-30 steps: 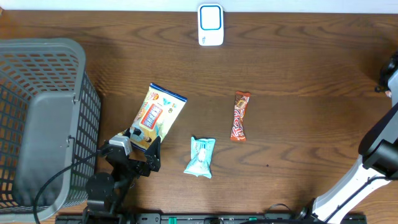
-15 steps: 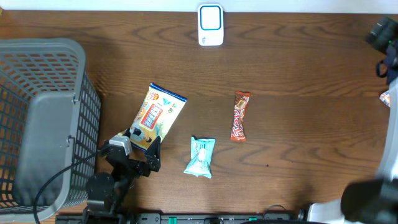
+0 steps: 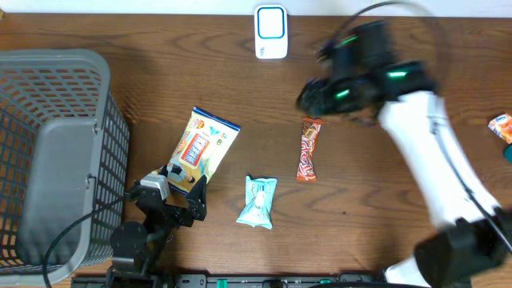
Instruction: Scan the item barcode
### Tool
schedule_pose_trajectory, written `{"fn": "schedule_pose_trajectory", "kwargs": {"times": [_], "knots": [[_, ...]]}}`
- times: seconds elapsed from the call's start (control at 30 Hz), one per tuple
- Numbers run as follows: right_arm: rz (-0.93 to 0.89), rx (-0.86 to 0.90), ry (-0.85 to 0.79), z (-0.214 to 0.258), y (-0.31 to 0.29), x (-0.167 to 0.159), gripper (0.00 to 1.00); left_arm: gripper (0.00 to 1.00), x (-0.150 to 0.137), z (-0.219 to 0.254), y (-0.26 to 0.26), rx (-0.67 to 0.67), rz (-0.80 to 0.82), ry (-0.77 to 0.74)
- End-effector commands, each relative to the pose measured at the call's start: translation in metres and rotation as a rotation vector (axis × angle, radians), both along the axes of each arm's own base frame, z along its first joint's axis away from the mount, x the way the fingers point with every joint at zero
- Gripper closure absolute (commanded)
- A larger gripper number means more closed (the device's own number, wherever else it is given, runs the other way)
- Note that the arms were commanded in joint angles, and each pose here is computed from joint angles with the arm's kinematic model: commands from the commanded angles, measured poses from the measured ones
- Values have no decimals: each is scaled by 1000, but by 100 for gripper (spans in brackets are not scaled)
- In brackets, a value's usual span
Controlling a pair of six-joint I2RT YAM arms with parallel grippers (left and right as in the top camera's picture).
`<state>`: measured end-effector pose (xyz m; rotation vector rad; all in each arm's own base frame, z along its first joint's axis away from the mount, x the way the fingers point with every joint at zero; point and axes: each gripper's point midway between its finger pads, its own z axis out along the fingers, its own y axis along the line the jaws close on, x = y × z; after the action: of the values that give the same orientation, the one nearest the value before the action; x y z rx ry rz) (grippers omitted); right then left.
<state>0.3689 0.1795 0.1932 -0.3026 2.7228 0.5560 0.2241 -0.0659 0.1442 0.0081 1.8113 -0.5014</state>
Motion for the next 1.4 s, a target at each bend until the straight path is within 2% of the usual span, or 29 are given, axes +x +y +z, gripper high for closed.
{"fn": "schedule_pose_trajectory", "kwargs": {"times": [0.0, 0.07, 0.1, 0.27, 0.8, 0.97, 1.03, 1.17, 1.27, 1.37], "knots": [[-62, -291, 31, -55, -9, 1, 74, 2, -2, -12, -2, 19, -17, 31], [-138, -358, 64, -76, -10, 2, 96, 2, -2, -12, -2, 19, -17, 31], [-154, -376, 85, -86, -9, 1, 99, 2, -2, -12, -2, 19, -17, 31], [-184, -439, 210, -126, -13, -11, 99, 2, -2, -12, -2, 19, -17, 31], [-133, -556, 375, -198, -19, -38, 99, 2, -2, -12, -2, 19, -17, 31], [-203, -654, 324, -189, -38, -29, 99, 2, -2, -12, -2, 19, -17, 31], [-235, -698, 289, -169, -47, -20, 99, 2, -2, -12, -2, 19, -17, 31], [-240, -660, 262, -127, -40, -12, 99, 2, -2, -12, -2, 19, -17, 31], [-209, -592, 267, -105, -28, -19, 99, 2, -2, -12, -2, 19, -17, 31], [-176, -576, 330, -107, -23, -39, 99, 2, -2, -12, -2, 19, -17, 31]]}}
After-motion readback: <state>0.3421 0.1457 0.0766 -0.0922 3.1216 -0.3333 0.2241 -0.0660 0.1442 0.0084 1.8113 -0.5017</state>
